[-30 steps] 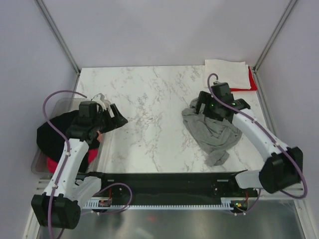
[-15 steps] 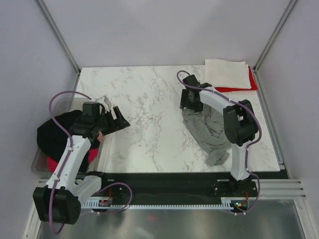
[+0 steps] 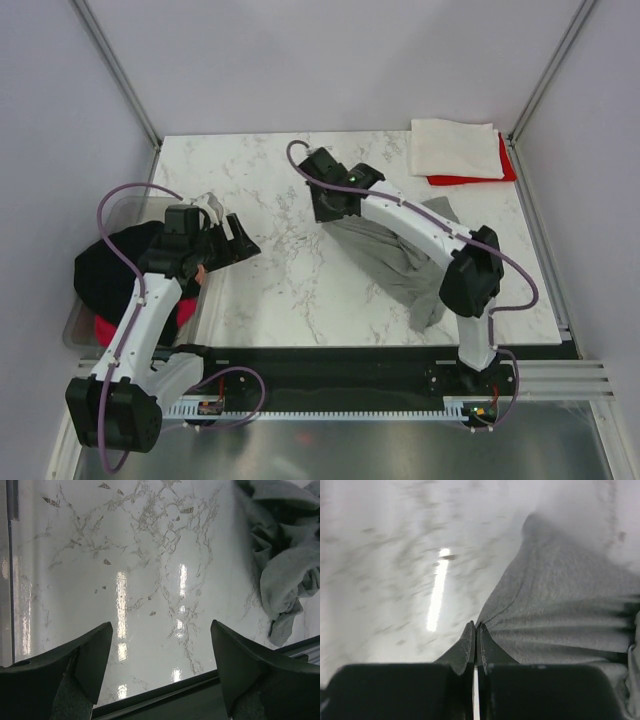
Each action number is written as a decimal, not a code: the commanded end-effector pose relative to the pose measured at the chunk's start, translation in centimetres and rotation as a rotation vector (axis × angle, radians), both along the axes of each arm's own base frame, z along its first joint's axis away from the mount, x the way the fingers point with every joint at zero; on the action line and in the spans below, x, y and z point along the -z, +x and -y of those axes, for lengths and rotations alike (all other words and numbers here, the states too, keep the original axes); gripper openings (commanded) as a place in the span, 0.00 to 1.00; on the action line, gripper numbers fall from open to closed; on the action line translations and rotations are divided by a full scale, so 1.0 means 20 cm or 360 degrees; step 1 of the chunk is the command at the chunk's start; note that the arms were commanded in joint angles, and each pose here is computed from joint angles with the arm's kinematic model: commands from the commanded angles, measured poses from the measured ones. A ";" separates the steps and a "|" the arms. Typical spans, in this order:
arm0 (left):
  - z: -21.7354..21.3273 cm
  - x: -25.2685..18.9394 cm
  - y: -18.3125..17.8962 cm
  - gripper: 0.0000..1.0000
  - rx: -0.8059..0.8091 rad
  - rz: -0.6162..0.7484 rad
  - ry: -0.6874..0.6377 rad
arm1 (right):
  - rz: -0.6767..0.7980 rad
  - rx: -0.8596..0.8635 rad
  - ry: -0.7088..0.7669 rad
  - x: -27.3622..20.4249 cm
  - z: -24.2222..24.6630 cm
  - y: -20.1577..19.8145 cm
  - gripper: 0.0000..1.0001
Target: Fold and stack the t-shirts
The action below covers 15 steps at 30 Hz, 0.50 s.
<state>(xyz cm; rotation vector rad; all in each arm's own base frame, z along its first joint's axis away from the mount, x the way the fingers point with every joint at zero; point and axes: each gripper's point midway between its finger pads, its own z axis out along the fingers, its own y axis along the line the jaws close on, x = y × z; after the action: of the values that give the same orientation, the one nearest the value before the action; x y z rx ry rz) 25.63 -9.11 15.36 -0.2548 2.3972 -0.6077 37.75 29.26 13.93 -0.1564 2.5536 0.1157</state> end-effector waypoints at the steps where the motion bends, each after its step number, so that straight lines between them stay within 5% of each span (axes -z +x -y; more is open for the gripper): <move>1: -0.04 -0.05 0.02 0.87 -0.0002 0.0115 0.0069 | 0.0222 -0.0313 0.0290 -0.61 -0.25 -0.30 0.00; 3: -0.04 -0.06 0.02 0.87 -0.0016 0.0129 0.0079 | 0.0225 -0.0564 0.0475 -0.69 -0.36 -0.40 0.05; 4: -0.05 -0.06 0.02 0.87 -0.0020 0.0126 0.0079 | 0.0250 -0.0601 0.0473 -0.67 -0.36 -0.41 0.34; 5: -0.05 -0.06 0.02 0.88 -0.0023 0.0124 0.0083 | 0.0311 -0.0441 0.0289 -0.57 -0.22 -0.33 0.98; 8: -0.05 -0.03 0.02 0.88 -0.0027 0.0088 0.0091 | 0.0083 -0.0132 0.0019 -0.28 0.15 -0.26 0.98; 15: -0.05 0.00 0.01 0.86 -0.0042 0.0037 0.0084 | 0.0124 0.0092 0.0332 -0.19 0.38 -0.54 0.98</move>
<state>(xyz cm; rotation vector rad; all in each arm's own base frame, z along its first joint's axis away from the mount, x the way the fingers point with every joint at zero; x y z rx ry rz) 25.82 -8.37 15.44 -0.2742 2.3823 -0.5544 29.61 21.23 14.84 -0.1039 2.5414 0.1671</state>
